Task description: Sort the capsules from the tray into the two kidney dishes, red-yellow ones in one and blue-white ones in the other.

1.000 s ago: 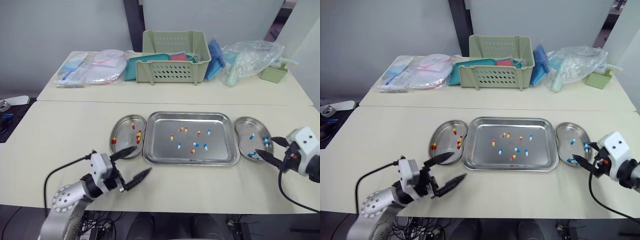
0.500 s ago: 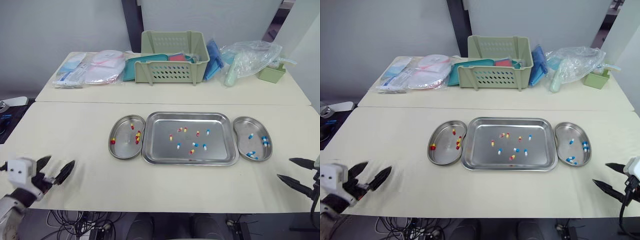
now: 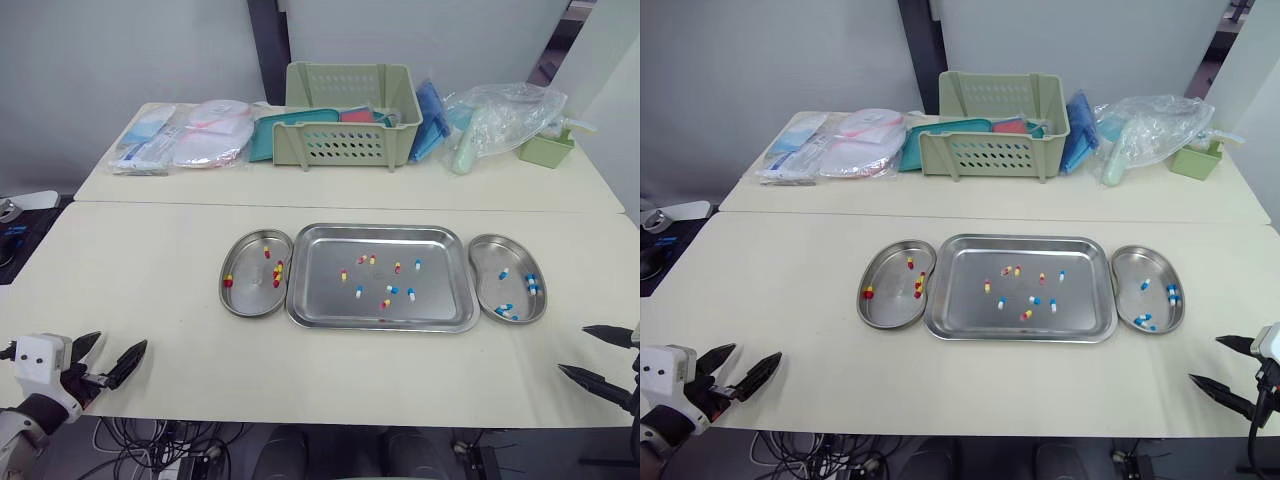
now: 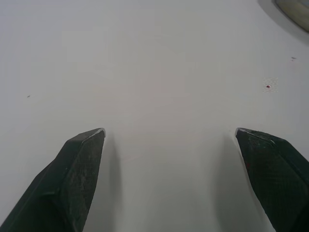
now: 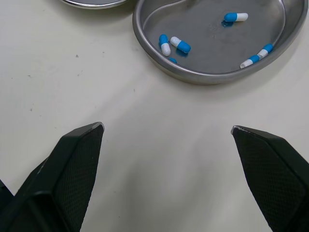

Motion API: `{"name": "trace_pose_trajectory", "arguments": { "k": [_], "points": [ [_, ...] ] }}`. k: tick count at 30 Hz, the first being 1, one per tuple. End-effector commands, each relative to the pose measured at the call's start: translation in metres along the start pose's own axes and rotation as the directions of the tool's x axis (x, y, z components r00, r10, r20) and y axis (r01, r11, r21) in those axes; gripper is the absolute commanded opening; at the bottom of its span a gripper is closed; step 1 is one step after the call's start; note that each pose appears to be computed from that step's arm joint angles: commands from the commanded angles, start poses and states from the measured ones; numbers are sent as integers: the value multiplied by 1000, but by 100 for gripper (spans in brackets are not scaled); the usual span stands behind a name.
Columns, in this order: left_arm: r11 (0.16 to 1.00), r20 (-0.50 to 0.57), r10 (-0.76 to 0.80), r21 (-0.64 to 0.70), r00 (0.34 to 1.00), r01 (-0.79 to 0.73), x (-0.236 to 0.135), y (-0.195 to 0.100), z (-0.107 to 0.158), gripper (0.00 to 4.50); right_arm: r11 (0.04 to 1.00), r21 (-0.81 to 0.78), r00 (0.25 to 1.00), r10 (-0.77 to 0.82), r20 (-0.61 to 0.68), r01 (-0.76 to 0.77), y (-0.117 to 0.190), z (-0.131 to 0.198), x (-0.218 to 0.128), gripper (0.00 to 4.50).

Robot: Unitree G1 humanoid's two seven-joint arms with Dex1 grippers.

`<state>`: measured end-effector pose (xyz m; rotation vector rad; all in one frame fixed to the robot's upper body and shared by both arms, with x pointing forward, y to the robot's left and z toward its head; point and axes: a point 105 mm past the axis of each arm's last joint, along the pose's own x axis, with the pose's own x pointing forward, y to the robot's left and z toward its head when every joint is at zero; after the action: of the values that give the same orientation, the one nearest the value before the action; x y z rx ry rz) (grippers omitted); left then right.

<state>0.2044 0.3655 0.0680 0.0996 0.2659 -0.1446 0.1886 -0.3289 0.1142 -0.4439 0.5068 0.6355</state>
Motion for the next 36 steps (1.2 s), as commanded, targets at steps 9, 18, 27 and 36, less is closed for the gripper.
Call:
{"name": "trace_pose_trajectory", "arguments": {
  "k": [9,18,27,36],
  "points": [
    [1000,25,-1,31,1000,1,-1,-3,14,450,992,-88,987,103,126,-92,29,35,15,448],
    [998,31,-42,47,999,40,-4,-17,17,450,982,-152,927,161,340,-115,76,75,57,448],
    [994,60,-93,55,994,89,-3,-32,28,450,983,-138,909,164,384,-119,87,79,72,448],
    [930,134,-363,111,922,350,8,-108,58,450,976,-157,894,203,399,-151,93,70,77,448]
  ]
}}
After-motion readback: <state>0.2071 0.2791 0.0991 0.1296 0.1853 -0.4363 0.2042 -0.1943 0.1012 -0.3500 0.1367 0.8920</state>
